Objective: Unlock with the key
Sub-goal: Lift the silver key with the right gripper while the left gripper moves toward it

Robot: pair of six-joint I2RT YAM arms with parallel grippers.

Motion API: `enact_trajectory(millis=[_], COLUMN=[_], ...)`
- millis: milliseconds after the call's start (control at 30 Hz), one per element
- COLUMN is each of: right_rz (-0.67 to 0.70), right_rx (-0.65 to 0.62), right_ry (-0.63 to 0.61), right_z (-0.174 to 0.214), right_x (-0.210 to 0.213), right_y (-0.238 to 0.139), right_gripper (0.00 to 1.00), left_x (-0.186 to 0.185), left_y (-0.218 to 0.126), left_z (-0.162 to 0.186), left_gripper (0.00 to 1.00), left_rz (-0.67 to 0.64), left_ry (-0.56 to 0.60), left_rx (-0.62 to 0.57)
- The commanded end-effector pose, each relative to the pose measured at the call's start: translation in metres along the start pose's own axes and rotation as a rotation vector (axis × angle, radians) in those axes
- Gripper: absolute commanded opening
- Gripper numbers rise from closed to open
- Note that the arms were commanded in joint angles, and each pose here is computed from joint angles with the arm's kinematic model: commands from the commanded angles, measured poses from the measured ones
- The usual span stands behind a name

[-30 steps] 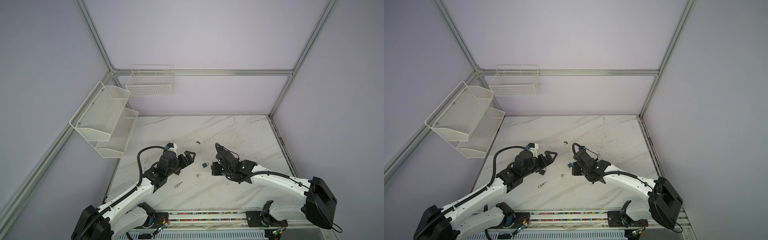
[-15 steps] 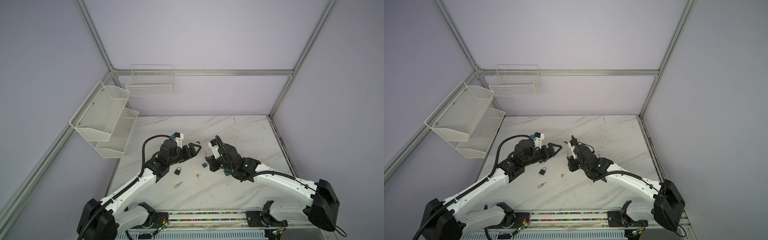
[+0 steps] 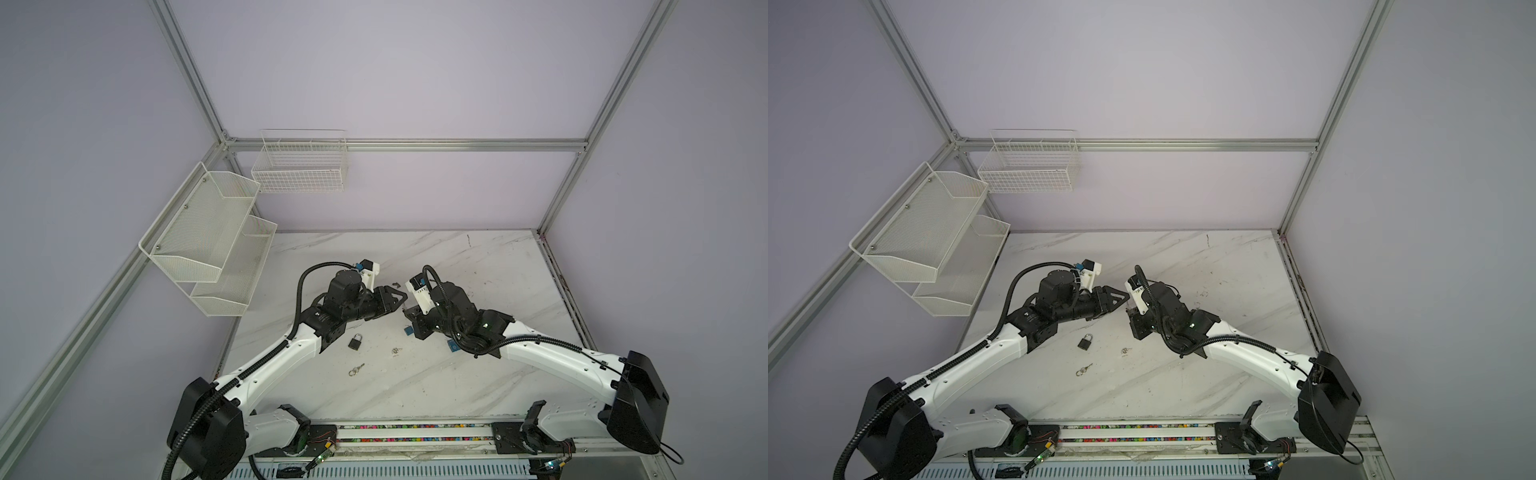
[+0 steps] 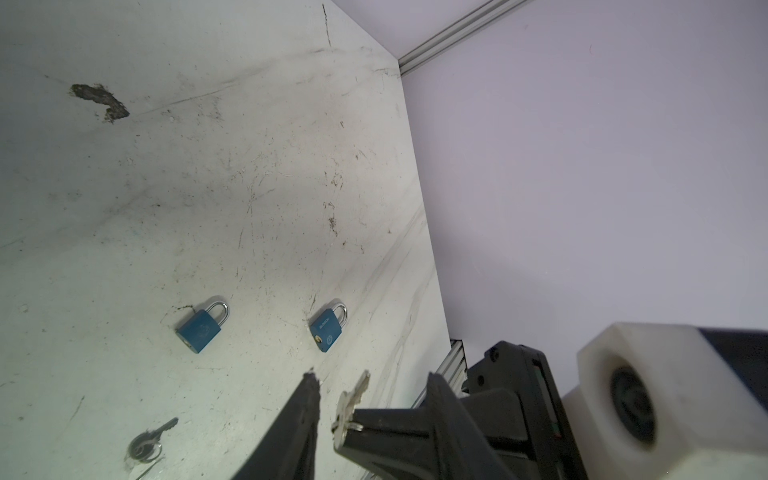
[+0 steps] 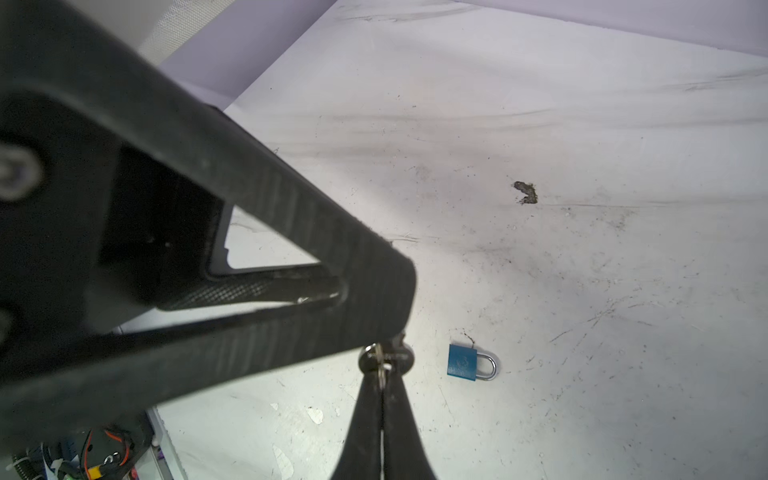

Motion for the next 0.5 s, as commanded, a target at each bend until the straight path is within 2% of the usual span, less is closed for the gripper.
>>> enact_trajectory(millis=[0,467], right_rz=[-0.046,-0.053], right_rx=[-0.039,-0.05], right_ry=[-0.031,-0.034], right_z=[-0.013,-0.018], right_x=[0.013,0.016], right_y=[-0.007,-0.01], right_gripper=[0.0,0.0], left_x=[-0.036,-0.033], left_y=[-0.008,0.004], left_z=[-0.035,-0.035], left_gripper=[0.37,0.15], left_rz=[0.077,0.026], left_ry=[0.083,0.128], left_rx=[-0.074,-0.048])
Point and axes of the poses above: each gripper's point midway between its finger pads, its own y axis out along the fingers, its own x axis along the line the jaws close on, z = x × y, the point moved 2 cm from there along -y, back along the fingers, and after that the axes turned 15 degrees about y, right-handed, at the moved point
